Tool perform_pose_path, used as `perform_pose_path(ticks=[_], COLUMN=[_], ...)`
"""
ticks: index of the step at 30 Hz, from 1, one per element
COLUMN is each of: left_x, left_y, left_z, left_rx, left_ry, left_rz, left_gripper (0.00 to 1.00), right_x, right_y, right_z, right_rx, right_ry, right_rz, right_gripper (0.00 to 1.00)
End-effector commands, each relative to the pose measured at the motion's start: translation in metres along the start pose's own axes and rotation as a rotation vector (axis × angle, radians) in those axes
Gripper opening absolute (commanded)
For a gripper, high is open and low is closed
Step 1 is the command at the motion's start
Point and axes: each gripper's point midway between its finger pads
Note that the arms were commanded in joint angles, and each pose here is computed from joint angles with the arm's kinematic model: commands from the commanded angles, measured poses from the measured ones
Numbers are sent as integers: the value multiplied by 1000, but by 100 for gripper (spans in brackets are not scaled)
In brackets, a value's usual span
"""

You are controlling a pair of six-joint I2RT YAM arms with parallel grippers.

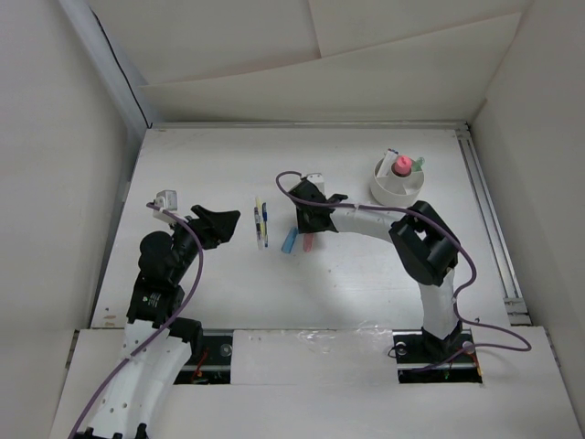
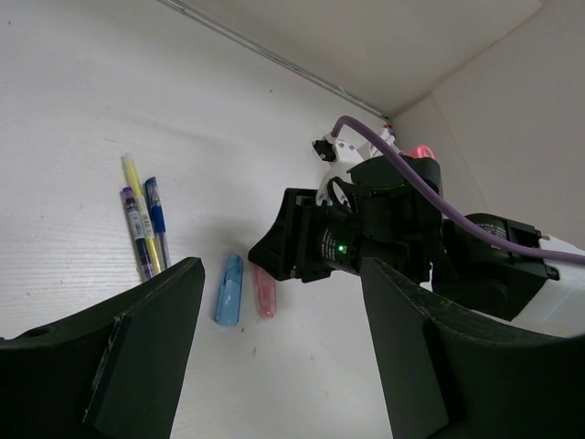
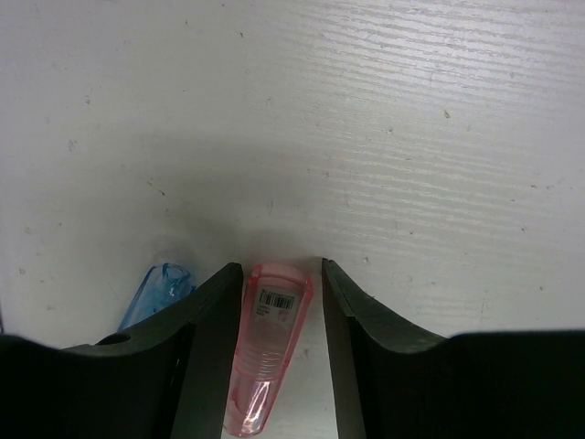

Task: Sort the stationery into containers
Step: Pick up the stationery from the center of the board.

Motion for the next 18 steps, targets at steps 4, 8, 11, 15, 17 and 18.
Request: perform_pose_path(ticks=[4, 8, 11, 15, 17, 18], left_x=[4, 3, 3, 4, 4, 4], left_y=[-7, -7, -7, -9, -9, -9], left_z=[1, 2, 2, 4, 4, 4], left_rx=[-34, -34, -34, -41, -41, -41], left_ry=[-19, -19, -19, -24, -24, -24], left_rz=[1, 1, 1, -1, -1, -1], left_gripper=[66, 66, 66, 66, 66, 66], right_x=[0, -1, -5, -3, -4, -4], right_y=[5, 4, 7, 8, 10, 10], right_z=[3, 5, 6, 5, 5, 5], right_rx=[2, 2, 5, 7, 16, 16], right_ry=[-5, -5, 2, -6, -3, -3], right_rz=[-6, -15, -4, -17, -17, -17], right_gripper=[48, 46, 39, 25, 16, 12])
Point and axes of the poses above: each gripper's point midway between its finger pads, its own z axis back along the fingers, its own y axis along the line the jaws close on, x = y × z, and after that the axes turned 15 degrees about z, right-handed
